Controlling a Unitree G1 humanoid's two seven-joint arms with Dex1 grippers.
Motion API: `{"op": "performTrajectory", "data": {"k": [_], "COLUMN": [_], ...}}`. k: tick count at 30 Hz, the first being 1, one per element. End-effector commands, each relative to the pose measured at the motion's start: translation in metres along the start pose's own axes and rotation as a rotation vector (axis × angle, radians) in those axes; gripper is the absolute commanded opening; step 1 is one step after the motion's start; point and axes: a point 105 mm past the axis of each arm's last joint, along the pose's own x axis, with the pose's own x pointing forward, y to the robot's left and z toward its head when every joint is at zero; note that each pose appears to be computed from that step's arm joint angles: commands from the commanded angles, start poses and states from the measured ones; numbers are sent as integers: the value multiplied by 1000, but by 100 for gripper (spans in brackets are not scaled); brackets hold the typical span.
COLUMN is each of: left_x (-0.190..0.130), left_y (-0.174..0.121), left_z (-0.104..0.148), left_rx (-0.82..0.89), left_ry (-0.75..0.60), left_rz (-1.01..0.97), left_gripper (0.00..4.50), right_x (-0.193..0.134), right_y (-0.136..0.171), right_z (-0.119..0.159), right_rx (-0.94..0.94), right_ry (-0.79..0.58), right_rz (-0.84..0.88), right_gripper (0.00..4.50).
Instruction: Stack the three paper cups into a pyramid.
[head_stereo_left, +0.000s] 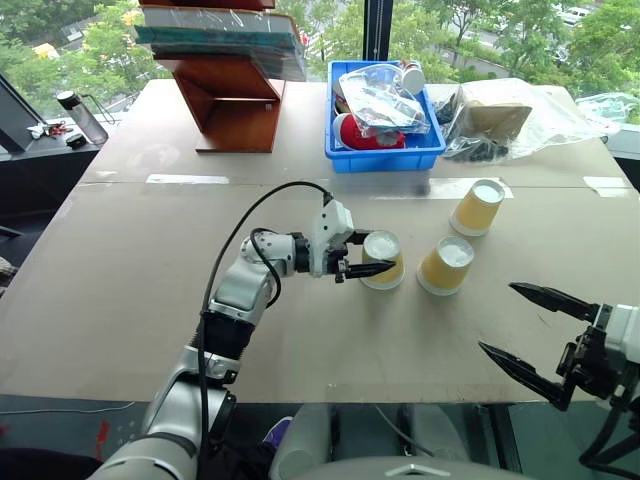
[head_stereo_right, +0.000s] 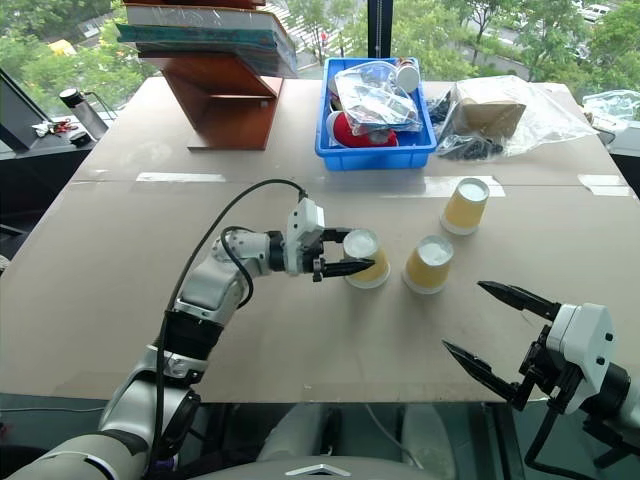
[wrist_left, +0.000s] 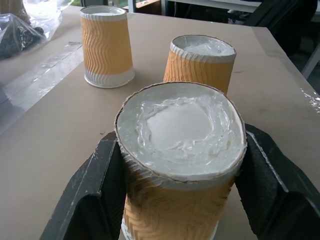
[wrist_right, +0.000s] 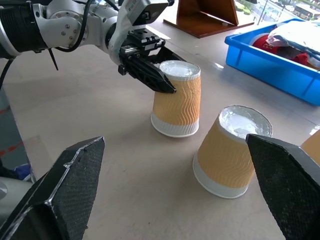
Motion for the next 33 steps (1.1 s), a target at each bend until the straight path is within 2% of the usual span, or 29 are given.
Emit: {"op": "performTrajectory", "data": {"k": [1,19,23,24,25,27,33], "left_x": [8,25,24,24,23,23,22], "left_y": [-1,-4,-5,-6,-6,-6,-10], "left_z": [8,2,1,1,2,2,6], "left_rx": [43,23,9,7,6,4,2], "left_ry": [-12,-14,-14,-15,-16,-17,-31], "left_rz": [-19,-29,-34,-35,-36,-36,-49], "left_gripper": [276,276,276,344,389,446,446], "right_x": [1,-3,-4,-5,-5,-6,-8], "right_y": [3,3,-3,-4,-5,-7,-11], "right_z": [7,8,13,14,14,14,13], "right_rx": [-34,-43,-47,-45,-44,-43,-40], "right_ry": [-17,-3,-36,-43,-45,-45,-45], "right_rz": [6,-16,-58,-65,-69,-73,-80], "right_gripper": [450,450,450,450,450,450,450]}}
